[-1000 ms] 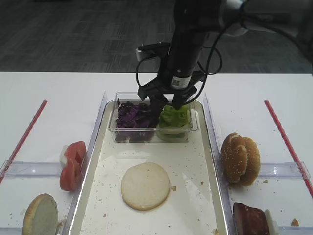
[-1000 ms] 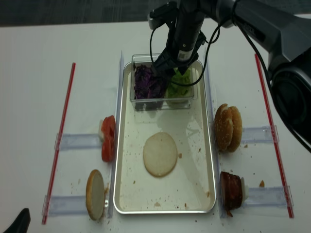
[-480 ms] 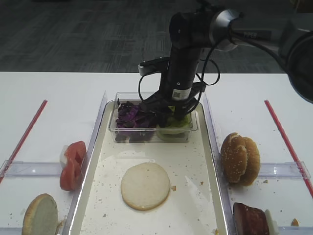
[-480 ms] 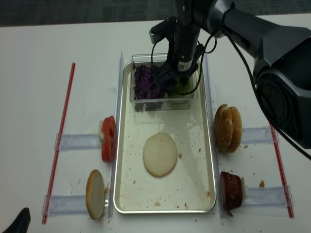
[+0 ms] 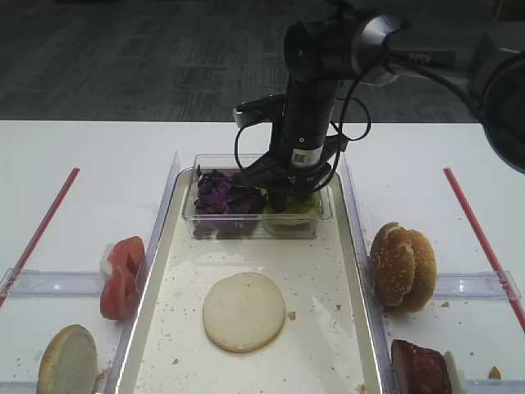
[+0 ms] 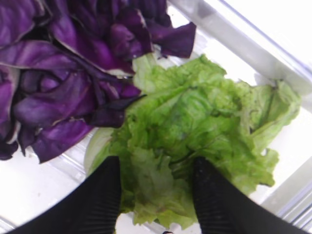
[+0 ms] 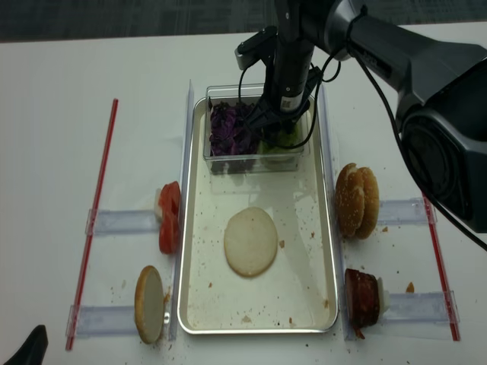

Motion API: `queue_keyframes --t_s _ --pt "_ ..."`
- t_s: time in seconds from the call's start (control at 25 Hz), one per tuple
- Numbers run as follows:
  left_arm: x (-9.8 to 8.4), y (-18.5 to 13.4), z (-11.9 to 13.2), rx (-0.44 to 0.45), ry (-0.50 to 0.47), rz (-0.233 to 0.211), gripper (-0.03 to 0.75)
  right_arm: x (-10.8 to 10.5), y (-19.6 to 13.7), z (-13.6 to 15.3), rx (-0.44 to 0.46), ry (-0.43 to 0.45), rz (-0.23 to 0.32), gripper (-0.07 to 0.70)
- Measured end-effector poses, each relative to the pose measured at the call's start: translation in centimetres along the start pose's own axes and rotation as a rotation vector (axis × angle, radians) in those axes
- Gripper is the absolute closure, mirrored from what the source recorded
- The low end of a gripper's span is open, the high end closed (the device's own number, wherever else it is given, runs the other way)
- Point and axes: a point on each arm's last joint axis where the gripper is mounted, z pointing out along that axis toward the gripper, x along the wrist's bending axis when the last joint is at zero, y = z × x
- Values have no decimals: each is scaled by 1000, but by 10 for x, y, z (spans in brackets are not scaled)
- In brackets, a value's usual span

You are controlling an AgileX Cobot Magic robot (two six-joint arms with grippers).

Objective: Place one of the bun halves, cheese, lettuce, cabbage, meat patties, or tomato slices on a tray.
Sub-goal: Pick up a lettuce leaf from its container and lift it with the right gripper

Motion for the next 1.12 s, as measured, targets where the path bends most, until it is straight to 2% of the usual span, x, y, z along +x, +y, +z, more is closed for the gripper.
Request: queue_keyframes --t_s 0.48,0.88,1.12 --pt "0 0 0 0 0 0 100 -1 0 8 12 -2 1 267" --pt "0 0 0 0 0 0 100 -2 0 8 10 -12 -3 380" --pt "0 0 0 0 0 0 100 -3 0 7 11 -15 -3 517"
